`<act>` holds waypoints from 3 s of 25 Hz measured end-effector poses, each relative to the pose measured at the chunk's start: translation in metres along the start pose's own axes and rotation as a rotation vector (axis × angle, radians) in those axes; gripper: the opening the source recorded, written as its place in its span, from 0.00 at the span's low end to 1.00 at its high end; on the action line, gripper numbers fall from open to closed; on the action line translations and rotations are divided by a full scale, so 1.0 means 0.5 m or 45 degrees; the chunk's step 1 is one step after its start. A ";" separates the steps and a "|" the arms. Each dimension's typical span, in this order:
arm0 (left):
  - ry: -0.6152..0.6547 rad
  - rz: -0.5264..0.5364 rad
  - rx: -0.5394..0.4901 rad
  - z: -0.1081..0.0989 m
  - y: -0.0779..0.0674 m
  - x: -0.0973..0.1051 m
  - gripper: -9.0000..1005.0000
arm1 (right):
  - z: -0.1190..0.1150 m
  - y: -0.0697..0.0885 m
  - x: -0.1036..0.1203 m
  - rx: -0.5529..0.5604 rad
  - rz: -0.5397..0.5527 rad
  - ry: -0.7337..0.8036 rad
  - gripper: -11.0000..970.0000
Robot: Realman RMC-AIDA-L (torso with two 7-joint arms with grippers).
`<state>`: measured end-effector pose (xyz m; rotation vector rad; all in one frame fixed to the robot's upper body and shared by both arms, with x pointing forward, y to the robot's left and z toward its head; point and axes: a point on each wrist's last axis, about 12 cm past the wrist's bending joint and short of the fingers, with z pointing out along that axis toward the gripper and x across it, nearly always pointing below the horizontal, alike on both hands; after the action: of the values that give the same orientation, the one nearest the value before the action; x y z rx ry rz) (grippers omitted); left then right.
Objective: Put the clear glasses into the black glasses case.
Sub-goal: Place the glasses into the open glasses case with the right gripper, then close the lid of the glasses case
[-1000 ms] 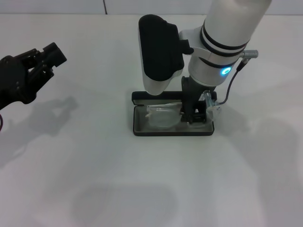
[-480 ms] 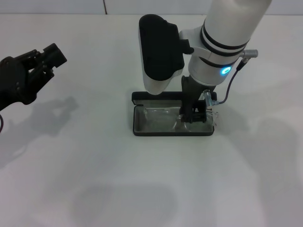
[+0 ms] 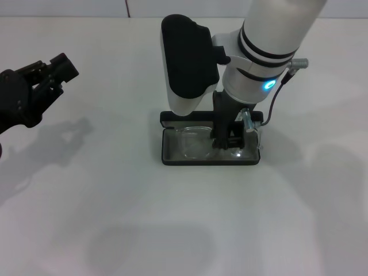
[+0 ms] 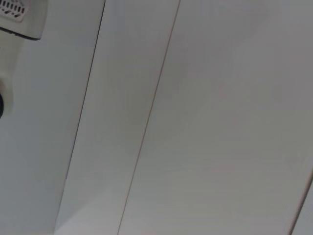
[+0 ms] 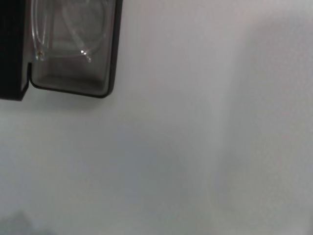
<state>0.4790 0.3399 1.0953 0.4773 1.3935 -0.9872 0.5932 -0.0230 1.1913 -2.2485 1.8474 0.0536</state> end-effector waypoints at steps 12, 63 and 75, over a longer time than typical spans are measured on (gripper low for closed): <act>0.004 -0.003 0.006 0.000 0.003 -0.004 0.19 | -0.070 0.058 0.043 0.082 0.059 -0.230 0.14; 0.029 -0.024 0.084 0.058 0.015 -0.014 0.19 | 0.048 0.074 0.152 0.290 0.124 0.075 0.13; 0.030 -0.026 0.080 0.055 0.014 -0.013 0.19 | 0.056 0.076 0.149 0.268 0.101 0.037 0.13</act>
<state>0.5016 0.3241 1.1043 0.5238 1.3944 -1.0470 0.5749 -0.0959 1.1454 -2.0451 1.8605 -0.1535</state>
